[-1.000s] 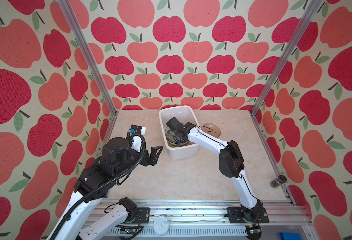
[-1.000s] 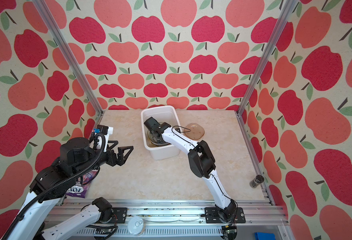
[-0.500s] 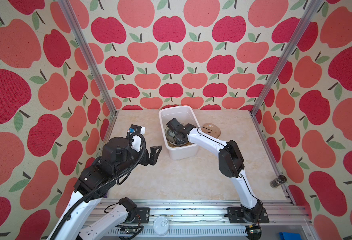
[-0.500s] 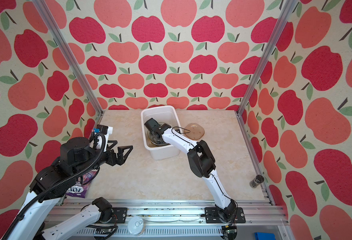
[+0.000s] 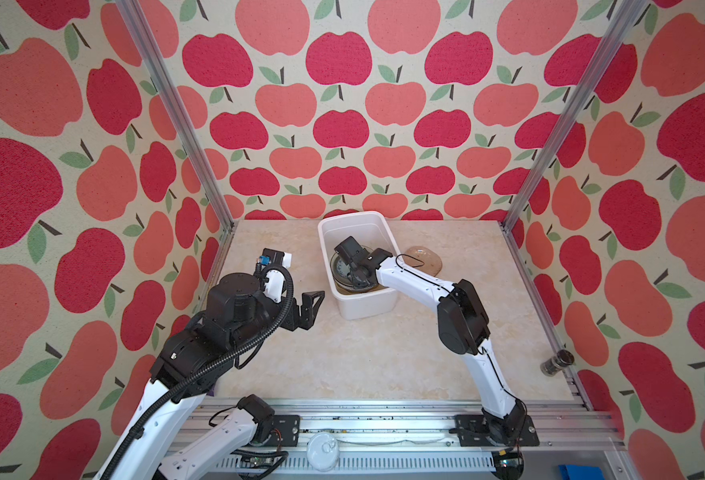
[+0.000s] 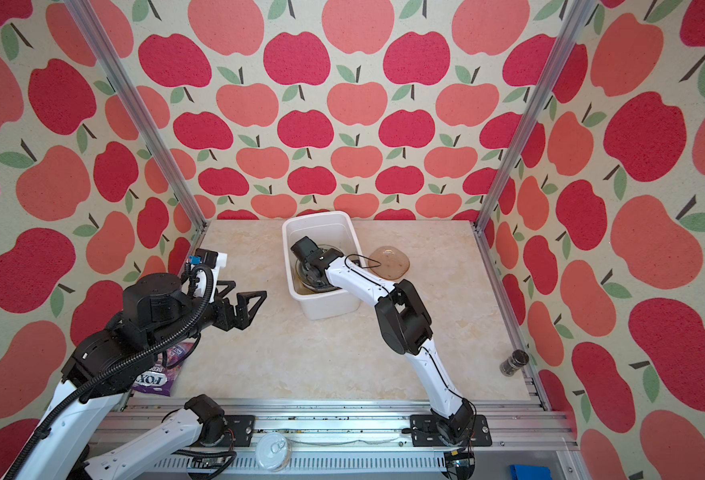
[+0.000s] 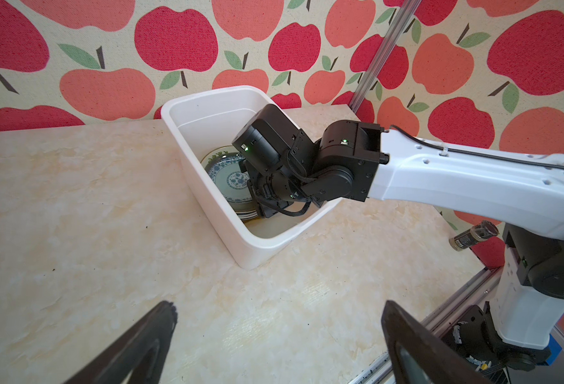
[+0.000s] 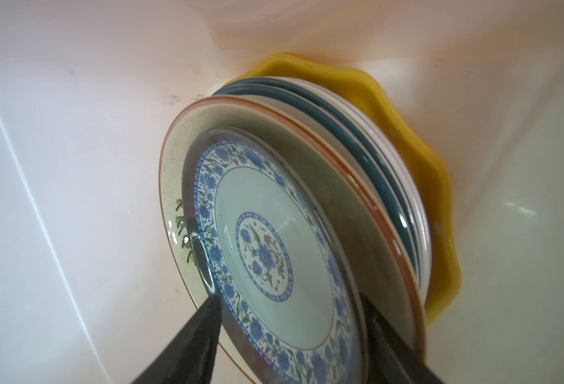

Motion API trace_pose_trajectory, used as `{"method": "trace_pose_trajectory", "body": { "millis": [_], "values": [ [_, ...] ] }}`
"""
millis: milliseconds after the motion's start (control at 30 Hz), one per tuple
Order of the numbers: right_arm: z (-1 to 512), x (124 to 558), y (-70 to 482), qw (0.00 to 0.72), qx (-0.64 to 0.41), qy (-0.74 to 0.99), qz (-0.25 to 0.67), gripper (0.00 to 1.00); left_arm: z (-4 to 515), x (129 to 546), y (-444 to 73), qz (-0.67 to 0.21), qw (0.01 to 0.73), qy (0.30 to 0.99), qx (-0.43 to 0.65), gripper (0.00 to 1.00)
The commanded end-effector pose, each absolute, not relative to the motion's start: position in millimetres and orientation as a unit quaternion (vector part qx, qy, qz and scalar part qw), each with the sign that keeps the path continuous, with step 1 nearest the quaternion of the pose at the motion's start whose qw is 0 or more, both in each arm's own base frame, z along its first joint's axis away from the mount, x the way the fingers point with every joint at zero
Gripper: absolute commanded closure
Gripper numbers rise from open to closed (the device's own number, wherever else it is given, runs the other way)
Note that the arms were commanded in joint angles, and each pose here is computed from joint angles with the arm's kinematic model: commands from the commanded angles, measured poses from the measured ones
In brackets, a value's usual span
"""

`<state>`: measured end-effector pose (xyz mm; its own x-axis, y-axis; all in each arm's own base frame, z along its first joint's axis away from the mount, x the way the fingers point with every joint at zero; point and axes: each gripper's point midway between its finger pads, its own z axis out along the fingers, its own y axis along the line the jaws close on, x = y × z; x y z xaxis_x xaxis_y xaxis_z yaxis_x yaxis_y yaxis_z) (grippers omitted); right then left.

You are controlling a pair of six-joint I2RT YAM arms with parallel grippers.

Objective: Place the plates into the plastic bin on the countertop
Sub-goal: 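Lower the floral plate into the bin against the stacked plates with the right gripper, then press the floral plate flat onto the stack and open the right gripper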

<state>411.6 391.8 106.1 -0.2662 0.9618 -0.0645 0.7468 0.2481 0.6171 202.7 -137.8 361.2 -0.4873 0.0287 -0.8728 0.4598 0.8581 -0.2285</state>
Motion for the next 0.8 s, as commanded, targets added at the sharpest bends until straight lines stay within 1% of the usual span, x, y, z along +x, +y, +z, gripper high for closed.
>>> {"method": "trace_pose_trajectory", "body": {
  "millis": [0,133,300,500,767],
  "values": [
    [104.5,423.7,371.7,0.214,0.643,0.692,0.249,0.31,371.0,203.0,-132.0,-0.216,0.495,0.83,0.137,0.01],
    [105.4,425.3,373.7,0.209,0.64,0.695,0.253,0.23,371.6,203.3,-132.6,-0.218,0.495,0.83,0.138,0.01],
    [101.1,420.3,371.9,0.177,0.638,0.712,0.233,0.17,371.9,202.5,-130.9,-0.215,0.495,0.83,0.137,0.01],
    [106.4,411.1,364.6,0.165,0.651,0.714,0.2,0.17,373.0,202.1,-129.6,-0.214,0.498,0.83,0.135,0.01],
    [124.5,421.6,370.9,0.175,0.643,0.711,0.225,0.15,376.8,201.2,-128.5,-0.214,0.501,0.827,0.136,0.01]
  ]
}}
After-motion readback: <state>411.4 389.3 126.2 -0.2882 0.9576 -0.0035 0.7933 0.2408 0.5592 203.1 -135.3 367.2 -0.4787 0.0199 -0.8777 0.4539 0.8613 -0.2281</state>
